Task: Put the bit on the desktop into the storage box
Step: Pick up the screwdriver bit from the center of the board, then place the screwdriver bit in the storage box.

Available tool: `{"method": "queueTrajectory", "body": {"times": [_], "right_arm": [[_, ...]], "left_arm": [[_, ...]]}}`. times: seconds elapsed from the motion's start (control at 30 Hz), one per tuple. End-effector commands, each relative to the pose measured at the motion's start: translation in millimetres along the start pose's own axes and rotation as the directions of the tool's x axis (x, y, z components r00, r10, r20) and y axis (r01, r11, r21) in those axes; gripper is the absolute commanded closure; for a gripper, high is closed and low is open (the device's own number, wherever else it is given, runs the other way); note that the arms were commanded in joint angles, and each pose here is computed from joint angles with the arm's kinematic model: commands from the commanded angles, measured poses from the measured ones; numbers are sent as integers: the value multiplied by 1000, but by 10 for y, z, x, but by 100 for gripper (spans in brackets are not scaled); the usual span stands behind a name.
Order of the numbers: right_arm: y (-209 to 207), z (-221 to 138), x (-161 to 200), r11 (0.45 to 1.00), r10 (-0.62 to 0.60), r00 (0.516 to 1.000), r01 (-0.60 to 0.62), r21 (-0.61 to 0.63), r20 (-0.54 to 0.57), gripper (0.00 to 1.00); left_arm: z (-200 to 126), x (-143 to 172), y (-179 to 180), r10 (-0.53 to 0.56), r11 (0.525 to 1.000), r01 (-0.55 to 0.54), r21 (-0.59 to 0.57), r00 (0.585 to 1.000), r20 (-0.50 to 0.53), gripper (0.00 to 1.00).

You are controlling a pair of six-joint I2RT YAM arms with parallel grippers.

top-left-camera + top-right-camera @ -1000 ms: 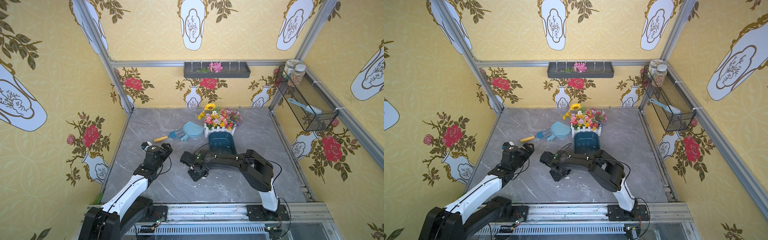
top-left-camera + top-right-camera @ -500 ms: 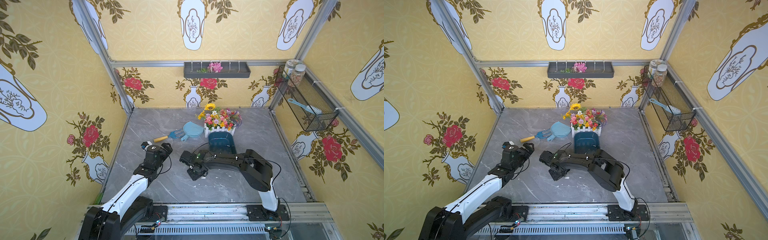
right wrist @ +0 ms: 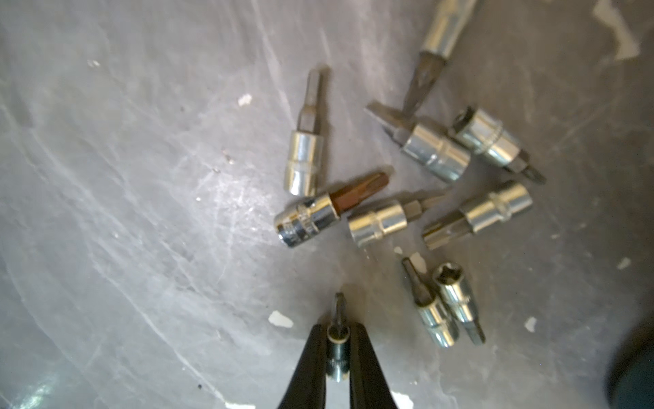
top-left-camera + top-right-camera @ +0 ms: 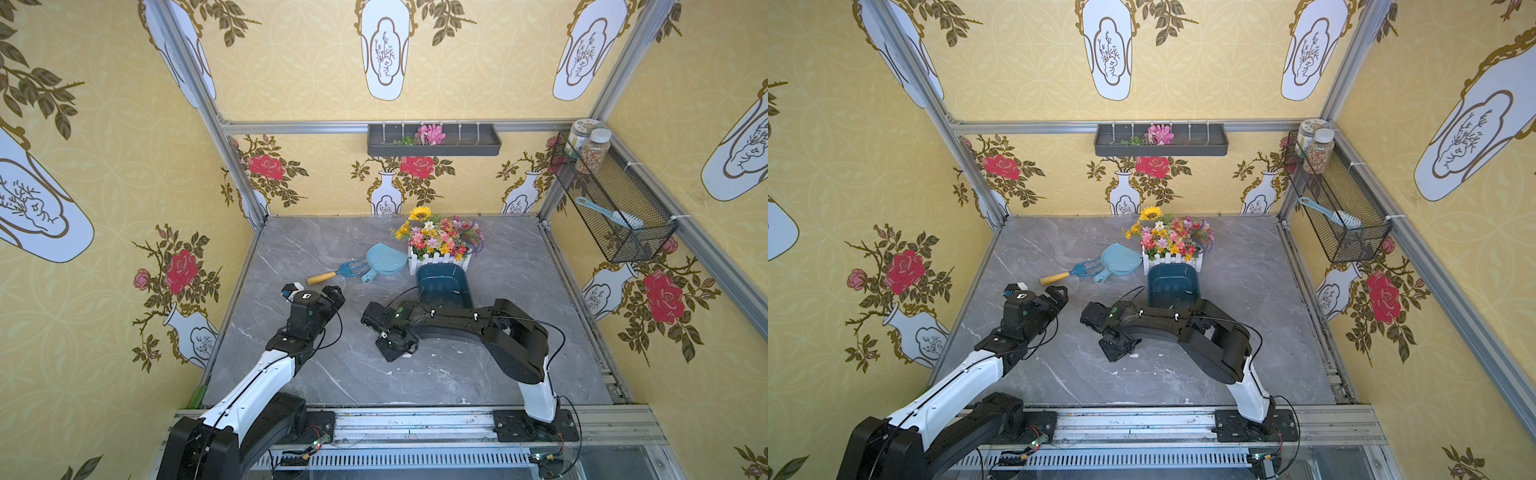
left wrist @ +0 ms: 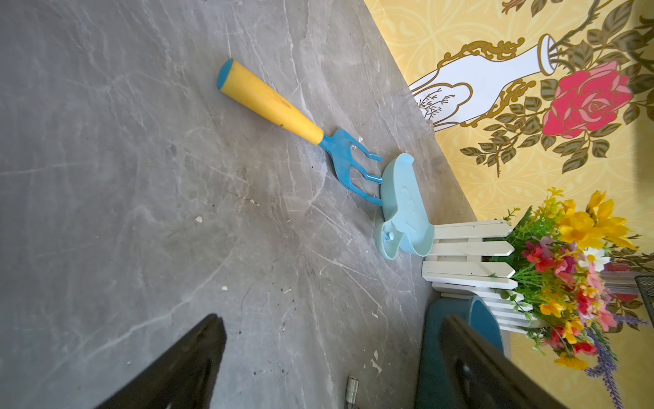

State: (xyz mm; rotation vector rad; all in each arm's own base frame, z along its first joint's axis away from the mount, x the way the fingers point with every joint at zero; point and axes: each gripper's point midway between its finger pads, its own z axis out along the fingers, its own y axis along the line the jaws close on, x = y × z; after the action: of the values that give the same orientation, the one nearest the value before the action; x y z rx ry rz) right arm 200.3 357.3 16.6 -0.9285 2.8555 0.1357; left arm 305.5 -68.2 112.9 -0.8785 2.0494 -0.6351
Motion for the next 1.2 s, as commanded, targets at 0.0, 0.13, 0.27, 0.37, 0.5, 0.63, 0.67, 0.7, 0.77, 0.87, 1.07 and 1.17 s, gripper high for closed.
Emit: {"method": "queueTrajectory", "body": {"times": [0.0, 0.13, 0.27, 0.37, 0.5, 0.63, 0.67, 0.7, 0.77, 0.87, 1.07, 1.17], "right_arm": [[-24, -113, -26, 1000, 6, 1000, -6, 8, 22, 92], [-36, -256, -60, 1000, 3, 999, -4, 6, 48, 92], [-84, -433, -127, 1000, 3, 996, -3, 6, 84, 92], [-156, -557, -172, 1000, 7, 994, -8, 8, 110, 92], [-301, -717, -237, 1000, 28, 990, -29, 5, 141, 92], [-504, -842, -277, 998, 61, 984, -63, 8, 169, 92], [-564, -866, -283, 997, 70, 982, -73, 9, 174, 92], [-626, -891, -282, 997, 79, 981, -82, 12, 178, 92], [-765, -932, -281, 994, 100, 977, -106, 22, 186, 92], [-982, -1000, -272, 990, 127, 972, -138, 41, 200, 92], [-1409, -1113, -200, 975, 183, 960, -205, 89, 212, 92], [-1603, -1144, -148, 965, 215, 952, -241, 100, 217, 92]], "left_arm": [[-4, 13, 40, 8, 1000, -8, -10, 1000, 0, 0], [-12, 8, 50, 7, 1000, -7, -11, 1000, 4, 0], [-15, 11, 56, 4, 1000, -4, -11, 1000, 4, 0], [-15, 11, 49, 3, 1000, -3, -9, 1000, 3, 0], [-13, 13, 48, 1, 1000, -1, -8, 1000, 1, 0], [-12, 17, 53, -1, 1000, 1, -9, 1000, 1, 0], [-12, 15, 51, -1, 1000, 1, -8, 1000, 1, 0], [-12, 19, 49, -1, 1000, 1, -8, 1000, 0, 0], [-11, 18, 55, -2, 1000, 2, -8, 1000, 1, 0], [-8, 28, 67, -1, 1000, 1, -10, 1000, -1, 0], [-13, 31, 76, 1, 1000, -1, -11, 1000, -1, 0], [-16, 27, 88, 1, 1000, 0, -13, 1000, 3, 0]]}}
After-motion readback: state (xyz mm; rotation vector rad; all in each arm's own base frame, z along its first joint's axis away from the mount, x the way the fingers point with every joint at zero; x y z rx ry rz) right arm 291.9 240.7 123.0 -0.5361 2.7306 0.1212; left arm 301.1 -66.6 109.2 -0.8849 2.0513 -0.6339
